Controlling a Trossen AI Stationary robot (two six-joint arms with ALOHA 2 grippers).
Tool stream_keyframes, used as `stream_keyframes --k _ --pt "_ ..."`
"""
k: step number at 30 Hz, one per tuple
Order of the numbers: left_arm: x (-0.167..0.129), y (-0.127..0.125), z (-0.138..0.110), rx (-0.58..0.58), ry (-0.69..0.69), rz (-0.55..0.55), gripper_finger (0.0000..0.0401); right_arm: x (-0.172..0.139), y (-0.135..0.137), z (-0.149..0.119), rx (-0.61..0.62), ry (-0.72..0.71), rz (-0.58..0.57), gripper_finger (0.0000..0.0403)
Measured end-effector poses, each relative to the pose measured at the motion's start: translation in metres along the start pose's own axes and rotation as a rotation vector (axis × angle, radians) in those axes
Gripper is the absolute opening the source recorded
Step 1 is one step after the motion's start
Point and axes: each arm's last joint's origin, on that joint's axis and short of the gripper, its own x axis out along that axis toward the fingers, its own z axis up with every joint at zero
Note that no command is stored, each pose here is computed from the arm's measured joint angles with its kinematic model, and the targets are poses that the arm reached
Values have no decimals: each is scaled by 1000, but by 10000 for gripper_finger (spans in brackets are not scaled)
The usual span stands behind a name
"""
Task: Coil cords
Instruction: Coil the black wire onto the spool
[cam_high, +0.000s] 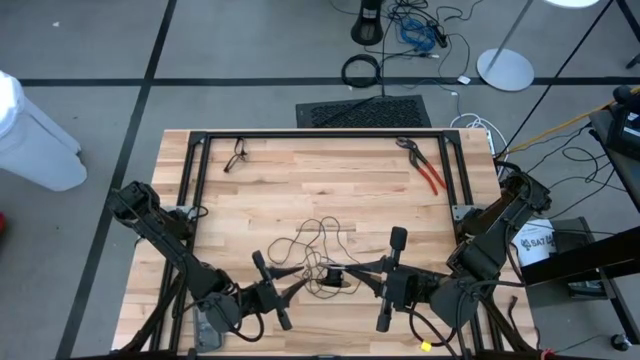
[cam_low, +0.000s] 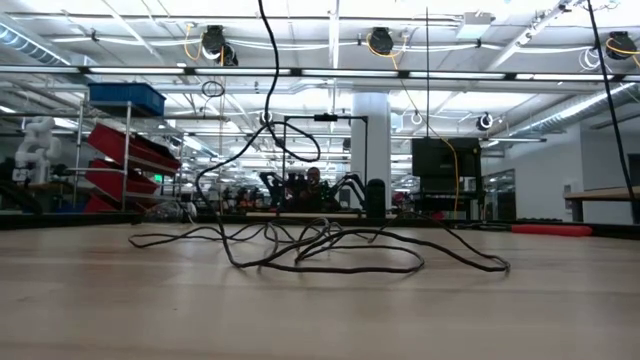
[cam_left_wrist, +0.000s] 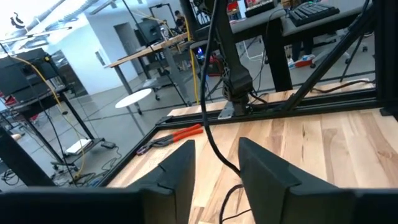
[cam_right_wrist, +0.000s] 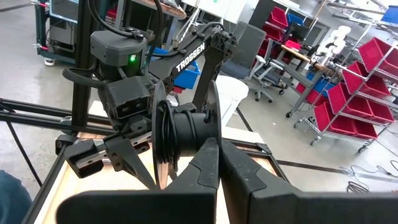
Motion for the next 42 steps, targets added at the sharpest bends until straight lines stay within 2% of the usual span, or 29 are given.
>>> stream_keyframes --k 5,12,16,20,28,33,37,42 --pt "0 0 0 3 2 3 91 1 -1 0 1 2 -4 0" --pt "2 1 -3 43 21 32 9 10 -7 -6 7 47 -25 0" --pt "10 6 -6 61 42 81 12 20 -15 -11 31 78 -58 0" --pt "22 12 -9 131 70 131 13 32 -24 -12 70 92 -28 0" --pt "58 38 -27 276 188 214 13 66 -49 -32 86 155 -149 0" --pt "81 67 -44 274 311 164 13 80 -70 -42 54 222 -218 0" --pt "87 97 -51 253 410 151 13 75 -94 -46 51 291 -233 0" --pt "84 132 -49 169 379 64 13 68 -124 -48 38 358 -247 0"
